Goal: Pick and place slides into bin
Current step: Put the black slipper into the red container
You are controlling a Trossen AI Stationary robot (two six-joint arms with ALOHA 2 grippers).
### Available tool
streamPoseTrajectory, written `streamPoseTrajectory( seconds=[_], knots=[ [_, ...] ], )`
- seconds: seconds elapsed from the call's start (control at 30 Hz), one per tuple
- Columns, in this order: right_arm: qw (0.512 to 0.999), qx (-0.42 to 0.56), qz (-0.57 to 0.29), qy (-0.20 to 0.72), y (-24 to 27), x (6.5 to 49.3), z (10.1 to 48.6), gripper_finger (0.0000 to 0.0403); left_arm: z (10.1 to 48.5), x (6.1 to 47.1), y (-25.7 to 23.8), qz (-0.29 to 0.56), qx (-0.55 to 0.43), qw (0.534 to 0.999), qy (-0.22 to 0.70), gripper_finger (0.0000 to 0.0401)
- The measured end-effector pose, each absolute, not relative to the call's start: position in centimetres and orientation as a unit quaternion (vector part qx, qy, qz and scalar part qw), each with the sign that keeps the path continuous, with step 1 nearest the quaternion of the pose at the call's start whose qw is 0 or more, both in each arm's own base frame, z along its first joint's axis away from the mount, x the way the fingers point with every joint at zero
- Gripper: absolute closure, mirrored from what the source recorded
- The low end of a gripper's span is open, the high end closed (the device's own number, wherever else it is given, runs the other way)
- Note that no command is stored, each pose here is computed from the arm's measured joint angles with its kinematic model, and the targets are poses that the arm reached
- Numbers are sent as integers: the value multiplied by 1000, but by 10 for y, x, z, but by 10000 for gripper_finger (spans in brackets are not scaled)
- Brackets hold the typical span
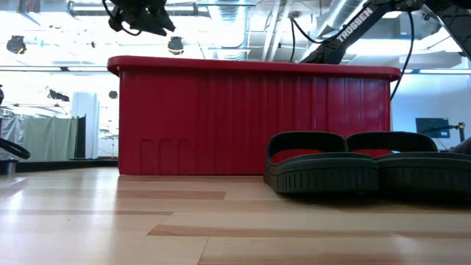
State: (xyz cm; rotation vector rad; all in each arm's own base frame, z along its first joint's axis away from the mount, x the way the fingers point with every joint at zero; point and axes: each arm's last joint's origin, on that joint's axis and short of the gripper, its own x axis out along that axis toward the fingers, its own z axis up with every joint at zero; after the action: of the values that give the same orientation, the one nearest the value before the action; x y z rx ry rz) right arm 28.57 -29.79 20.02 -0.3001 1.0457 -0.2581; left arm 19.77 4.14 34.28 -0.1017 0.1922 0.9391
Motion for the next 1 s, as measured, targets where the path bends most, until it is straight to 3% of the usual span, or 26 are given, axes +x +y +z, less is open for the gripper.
streamPoseTrajectory(
  seconds=[1.0],
  knots=[
    [858,-177,-106,471,-282,307,204,249,343,198,41,449,-50,887,92,260]
  ],
)
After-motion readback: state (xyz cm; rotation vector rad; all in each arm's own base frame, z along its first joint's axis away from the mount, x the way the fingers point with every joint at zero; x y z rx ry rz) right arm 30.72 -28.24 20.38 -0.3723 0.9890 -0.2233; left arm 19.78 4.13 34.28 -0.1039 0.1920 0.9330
